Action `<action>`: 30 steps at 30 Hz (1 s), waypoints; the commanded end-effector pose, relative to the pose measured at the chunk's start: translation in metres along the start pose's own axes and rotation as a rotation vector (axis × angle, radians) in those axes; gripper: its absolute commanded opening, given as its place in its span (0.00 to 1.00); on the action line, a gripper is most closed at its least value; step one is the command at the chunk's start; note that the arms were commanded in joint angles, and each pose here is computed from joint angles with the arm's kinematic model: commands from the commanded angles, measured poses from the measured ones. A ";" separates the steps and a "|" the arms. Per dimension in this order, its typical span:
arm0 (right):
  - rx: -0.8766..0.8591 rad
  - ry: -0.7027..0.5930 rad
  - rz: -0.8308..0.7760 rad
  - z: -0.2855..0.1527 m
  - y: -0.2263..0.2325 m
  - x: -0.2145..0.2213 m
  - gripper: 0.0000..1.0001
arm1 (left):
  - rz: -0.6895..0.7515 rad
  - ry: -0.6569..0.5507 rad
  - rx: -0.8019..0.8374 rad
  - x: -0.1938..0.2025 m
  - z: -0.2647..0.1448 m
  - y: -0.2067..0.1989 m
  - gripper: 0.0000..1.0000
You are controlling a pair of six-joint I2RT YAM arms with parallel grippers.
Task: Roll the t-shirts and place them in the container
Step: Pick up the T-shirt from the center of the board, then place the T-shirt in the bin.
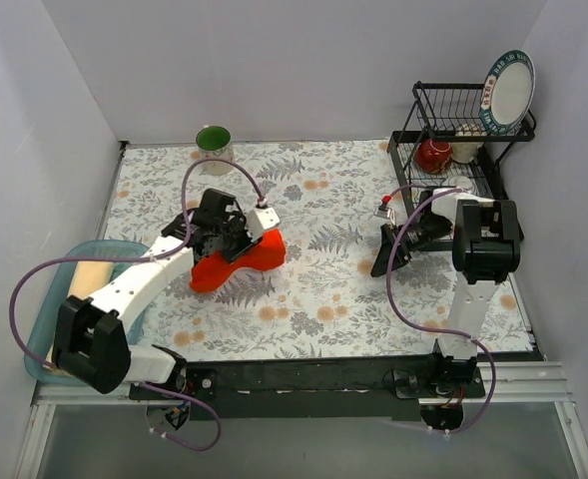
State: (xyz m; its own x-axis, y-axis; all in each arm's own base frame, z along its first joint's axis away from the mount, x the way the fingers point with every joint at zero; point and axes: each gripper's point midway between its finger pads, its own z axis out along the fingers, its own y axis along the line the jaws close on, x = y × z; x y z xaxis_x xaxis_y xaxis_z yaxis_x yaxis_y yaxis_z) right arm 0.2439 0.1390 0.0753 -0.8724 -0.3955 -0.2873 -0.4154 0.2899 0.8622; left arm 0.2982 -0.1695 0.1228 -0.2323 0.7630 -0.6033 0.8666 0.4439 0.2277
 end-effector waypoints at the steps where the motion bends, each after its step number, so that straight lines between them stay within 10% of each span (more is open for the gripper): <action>1: -0.001 0.017 -0.155 0.011 0.019 -0.003 0.98 | -0.097 -0.054 -0.158 -0.012 -0.058 0.040 0.00; 21: -0.030 0.168 -0.168 0.040 0.041 0.023 0.98 | -0.323 0.426 -1.003 0.174 -0.258 0.139 0.00; 30: 0.017 0.251 -0.188 0.037 0.048 0.048 0.98 | -0.267 0.568 -1.093 0.226 -0.262 0.127 0.00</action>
State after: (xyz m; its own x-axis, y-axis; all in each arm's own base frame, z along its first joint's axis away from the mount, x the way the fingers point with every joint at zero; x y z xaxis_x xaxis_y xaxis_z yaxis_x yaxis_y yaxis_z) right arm 0.1844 0.1731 0.0786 -0.7240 -0.6102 -0.3218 -0.5353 0.2027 0.8200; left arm 0.2434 0.1619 0.1983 -0.7463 0.5331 -0.3985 0.0776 0.6643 0.7434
